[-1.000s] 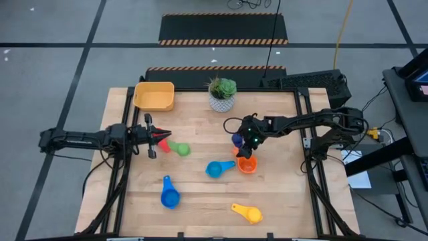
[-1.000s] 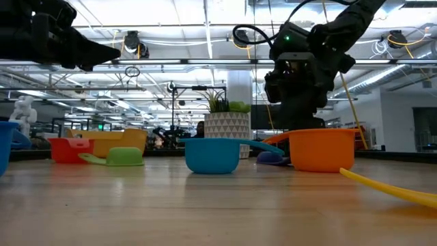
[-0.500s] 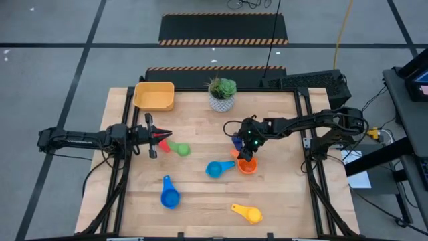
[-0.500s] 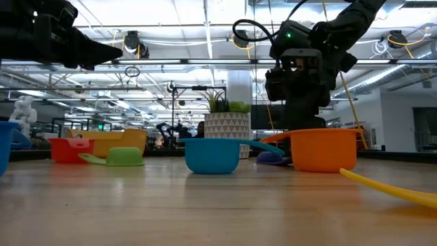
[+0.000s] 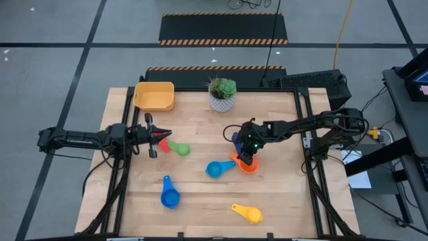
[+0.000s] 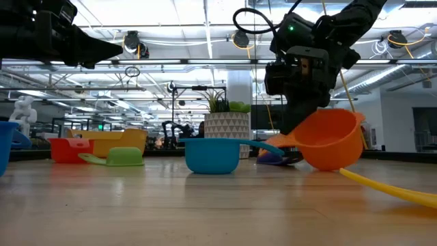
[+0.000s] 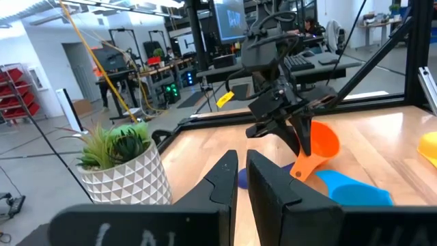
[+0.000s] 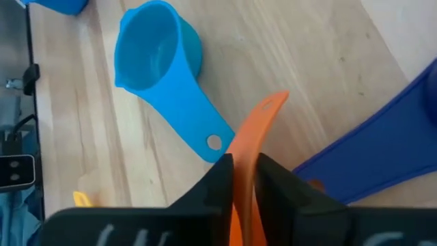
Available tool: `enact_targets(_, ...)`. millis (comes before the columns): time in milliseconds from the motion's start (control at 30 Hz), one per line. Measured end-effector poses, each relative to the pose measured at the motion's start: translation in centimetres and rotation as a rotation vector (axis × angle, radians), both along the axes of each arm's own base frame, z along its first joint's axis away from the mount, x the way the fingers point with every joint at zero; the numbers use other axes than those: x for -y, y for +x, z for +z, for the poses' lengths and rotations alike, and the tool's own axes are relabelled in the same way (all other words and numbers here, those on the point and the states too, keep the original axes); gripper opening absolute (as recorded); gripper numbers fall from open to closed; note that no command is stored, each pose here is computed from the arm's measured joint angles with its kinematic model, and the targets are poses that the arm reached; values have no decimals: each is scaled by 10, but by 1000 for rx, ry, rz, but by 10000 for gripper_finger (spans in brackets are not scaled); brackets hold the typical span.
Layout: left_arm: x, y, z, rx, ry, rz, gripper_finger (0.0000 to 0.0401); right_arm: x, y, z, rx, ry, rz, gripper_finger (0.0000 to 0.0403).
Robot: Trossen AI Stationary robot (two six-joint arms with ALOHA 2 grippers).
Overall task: Nest measuring cups in basket
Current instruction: Put the light orange measuring cup into the yellow bin
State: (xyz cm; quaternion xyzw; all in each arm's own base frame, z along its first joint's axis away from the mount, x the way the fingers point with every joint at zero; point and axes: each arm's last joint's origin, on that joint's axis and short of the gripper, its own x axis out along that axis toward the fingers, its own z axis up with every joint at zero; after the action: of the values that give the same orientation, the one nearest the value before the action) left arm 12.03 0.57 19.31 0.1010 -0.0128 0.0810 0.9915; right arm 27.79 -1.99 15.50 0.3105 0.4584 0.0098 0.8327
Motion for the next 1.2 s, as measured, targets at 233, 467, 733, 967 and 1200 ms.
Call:
enact_targets(233, 0, 0, 0, 0, -1, 0, 37, 1, 3, 4, 64, -46, 14, 71)
enact_targets(467, 0, 0, 0, 2, 2, -1, 37, 2, -2, 20, 129, -159, 49, 153)
enact_targets(733, 0, 0, 1, 16, -5, -7, 37, -6, -29, 47, 72, -318, -51, 199)
enact_targets(967, 0, 0, 2, 20, -5, -6, 37, -33, -57, 54, -76, -422, -117, 200)
enact_targets(1200, 0, 1, 5, 65, -34, -8, 37, -40, -55, 42, -140, -568, -99, 201)
